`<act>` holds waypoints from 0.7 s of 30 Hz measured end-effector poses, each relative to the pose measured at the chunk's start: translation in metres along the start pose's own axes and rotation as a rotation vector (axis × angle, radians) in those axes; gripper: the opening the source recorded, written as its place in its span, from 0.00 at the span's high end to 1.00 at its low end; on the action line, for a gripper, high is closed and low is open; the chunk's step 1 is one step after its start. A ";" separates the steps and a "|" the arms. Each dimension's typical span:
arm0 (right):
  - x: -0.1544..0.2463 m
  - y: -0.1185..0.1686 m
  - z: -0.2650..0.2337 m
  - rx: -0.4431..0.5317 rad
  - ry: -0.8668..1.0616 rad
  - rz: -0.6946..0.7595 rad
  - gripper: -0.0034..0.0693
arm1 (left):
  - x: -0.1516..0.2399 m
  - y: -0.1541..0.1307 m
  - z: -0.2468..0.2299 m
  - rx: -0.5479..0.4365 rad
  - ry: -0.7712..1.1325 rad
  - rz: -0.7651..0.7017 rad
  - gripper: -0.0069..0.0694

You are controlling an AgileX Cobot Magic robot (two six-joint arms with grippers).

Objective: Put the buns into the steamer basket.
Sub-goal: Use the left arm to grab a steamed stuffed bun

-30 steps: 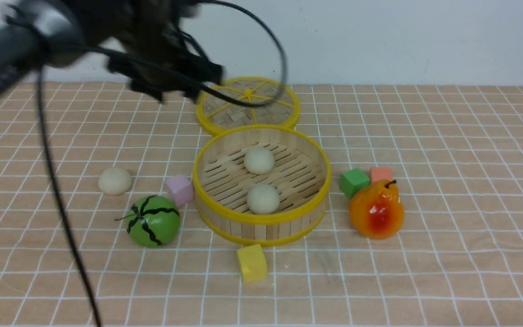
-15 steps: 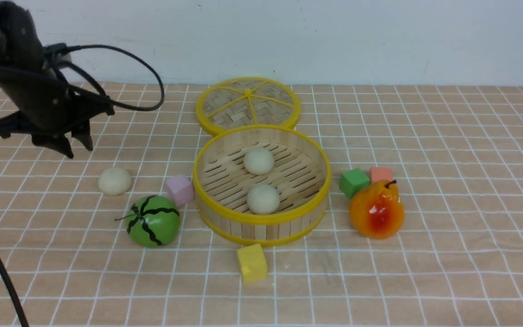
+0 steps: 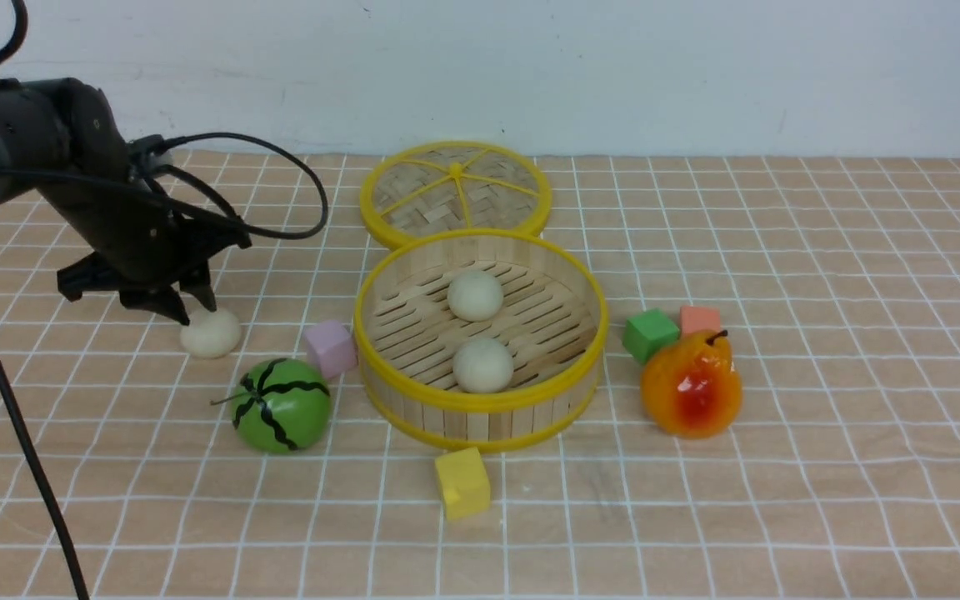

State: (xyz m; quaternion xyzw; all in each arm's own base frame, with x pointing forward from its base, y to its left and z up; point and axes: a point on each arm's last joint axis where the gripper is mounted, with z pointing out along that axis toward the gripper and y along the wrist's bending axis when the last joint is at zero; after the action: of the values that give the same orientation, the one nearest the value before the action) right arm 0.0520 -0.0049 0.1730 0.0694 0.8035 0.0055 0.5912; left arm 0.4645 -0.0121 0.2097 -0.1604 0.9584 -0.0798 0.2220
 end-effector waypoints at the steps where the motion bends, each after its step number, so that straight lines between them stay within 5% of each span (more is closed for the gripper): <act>1: 0.000 0.000 0.000 0.000 0.000 0.000 0.62 | 0.000 0.000 0.000 0.001 0.000 -0.001 0.61; 13: 0.000 0.000 0.000 0.000 0.000 0.000 0.62 | 0.003 0.003 0.025 -0.002 0.005 -0.007 0.62; 17: 0.000 0.000 0.000 0.000 0.000 0.000 0.62 | 0.004 0.003 0.026 0.002 0.019 0.015 0.71; 21: 0.000 0.000 0.000 0.000 0.000 0.000 0.62 | 0.003 -0.001 0.021 0.025 0.052 0.065 0.90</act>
State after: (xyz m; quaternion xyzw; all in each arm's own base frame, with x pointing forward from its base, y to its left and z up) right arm 0.0520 -0.0049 0.1730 0.0694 0.8035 0.0055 0.5912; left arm 0.4718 -0.0158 0.1904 -0.1243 0.9676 -0.0884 0.2014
